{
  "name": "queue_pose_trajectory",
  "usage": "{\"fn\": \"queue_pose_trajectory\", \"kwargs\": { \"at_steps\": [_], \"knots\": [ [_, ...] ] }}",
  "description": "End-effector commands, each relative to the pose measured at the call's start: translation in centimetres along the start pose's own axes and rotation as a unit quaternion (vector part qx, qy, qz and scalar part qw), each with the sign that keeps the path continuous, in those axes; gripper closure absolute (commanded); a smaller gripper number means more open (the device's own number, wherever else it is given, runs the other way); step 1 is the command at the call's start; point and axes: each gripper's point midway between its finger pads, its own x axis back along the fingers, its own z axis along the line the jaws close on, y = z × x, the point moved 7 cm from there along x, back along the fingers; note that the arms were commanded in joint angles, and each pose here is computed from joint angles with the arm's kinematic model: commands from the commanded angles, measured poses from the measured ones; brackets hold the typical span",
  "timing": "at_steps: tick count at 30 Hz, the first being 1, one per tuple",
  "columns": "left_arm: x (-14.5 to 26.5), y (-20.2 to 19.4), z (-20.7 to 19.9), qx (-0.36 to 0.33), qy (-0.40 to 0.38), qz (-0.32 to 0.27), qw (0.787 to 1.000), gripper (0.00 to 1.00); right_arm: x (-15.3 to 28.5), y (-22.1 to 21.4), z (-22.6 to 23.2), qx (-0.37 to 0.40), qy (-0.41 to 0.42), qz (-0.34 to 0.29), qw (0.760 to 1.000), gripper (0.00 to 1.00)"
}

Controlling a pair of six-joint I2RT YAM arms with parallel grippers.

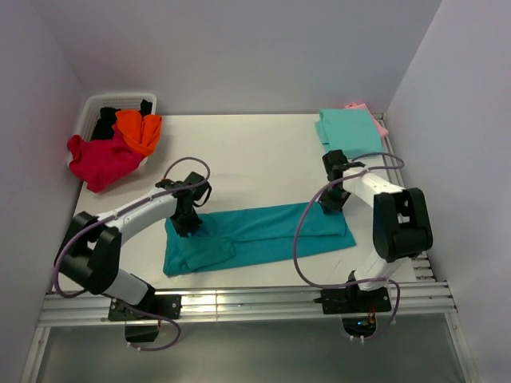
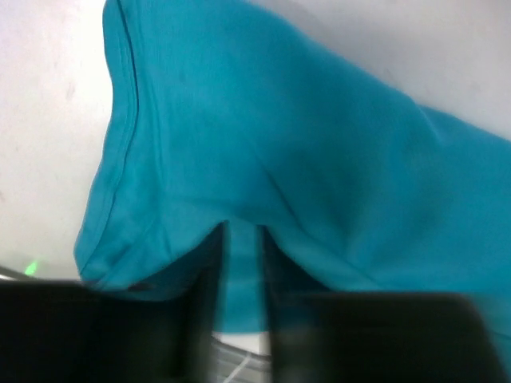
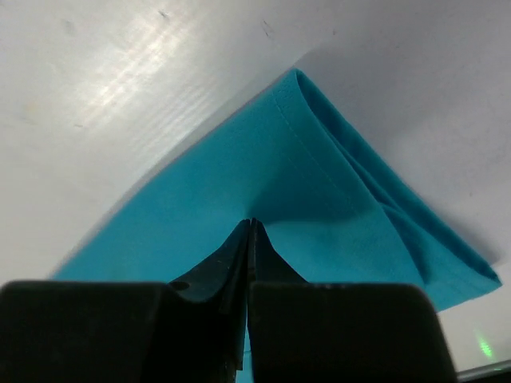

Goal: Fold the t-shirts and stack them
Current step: Rotate the tshirt 90 degrees

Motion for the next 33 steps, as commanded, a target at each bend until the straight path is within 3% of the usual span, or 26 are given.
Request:
{"fn": "queue_pose_trajectory", "kwargs": {
  "at_steps": [1, 4, 12, 20, 21, 23, 24, 25, 26, 28, 29, 30, 31, 32, 33],
  "knots": [
    [-1.1, 1.9, -1.2, 0.011, -0.017, -0.01, 1.0, 0.8, -0.7, 0.4, 0.8, 0.019, -0.004, -0.002, 1.0, 1.0],
    [-2.8, 2.7, -1.3, 0.007, 0.01, -0.01, 1.0, 0.99, -1.6, -0.3, 0.8, 0.039, -0.02, 0.01, 0.999, 1.0],
    [-7.4, 5.9, -3.9, -0.02, 0.062, -0.01, 0.998, 1.0, -1.2, -6.4, 0.7, 0.109, -0.009, 0.061, 0.992, 1.0],
    [-11.0, 13.9, -11.0, -0.052, 0.071, -0.031, 0.996, 1.0, -0.4, -15.6, 0.8, 0.192, 0.018, 0.141, 0.971, 1.0],
    [-9.8, 16.8, -13.0, -0.04, 0.041, -0.061, 0.996, 1.0, 0.0, -16.7, 1.4, 0.208, 0.035, 0.164, 0.964, 1.0],
    [-11.7, 18.0, -14.7, -0.061, 0.038, -0.046, 0.996, 1.0, 0.0, -19.9, 2.5, 0.266, 0.051, 0.201, 0.941, 1.0],
    [-9.8, 21.0, -17.2, -0.05, -0.01, -0.081, 0.995, 1.0, 0.8, -20.9, 4.4, 0.3, 0.083, 0.211, 0.927, 1.0],
    [-12.0, 21.0, -18.2, -0.062, -0.014, -0.069, 0.996, 1.0, 1.1, -23.9, 5.2, 0.353, 0.097, 0.238, 0.9, 1.0],
    [-10.0, 22.8, -20.6, -0.069, -0.085, -0.084, 0.99, 1.0, 2.7, -25.0, 8.1, 0.401, 0.145, 0.227, 0.876, 1.0],
    [-10.5, 23.1, -22.7, -0.096, -0.15, -0.084, 0.98, 1.0, 4.9, -29.2, 9.8, 0.495, 0.178, 0.2, 0.827, 1.0],
    [-9.2, 23.5, -25.0, -0.108, -0.244, -0.085, 0.96, 0.99, 7.4, -30.1, 12.1, 0.527, 0.221, 0.167, 0.804, 1.0],
    [-9.2, 23.1, -25.3, -0.117, -0.269, -0.078, 0.953, 0.97, 8.8, -30.7, 12.7, 0.541, 0.234, 0.142, 0.795, 1.0],
    [-6.1, 23.8, -25.6, -0.129, -0.309, -0.097, 0.937, 0.92, 9.9, -30.9, 13.2, 0.546, 0.24, 0.117, 0.794, 1.0],
    [-4.3, 23.7, -26.2, -0.137, -0.339, -0.107, 0.925, 0.85, 11.5, -31.2, 13.8, 0.541, 0.262, 0.106, 0.792, 0.93],
    [-3.2, 23.8, -26.3, -0.141, -0.359, -0.118, 0.915, 0.58, 13.1, -30.6, 14.1, 0.533, 0.281, 0.09, 0.793, 0.88]
  ]
}}
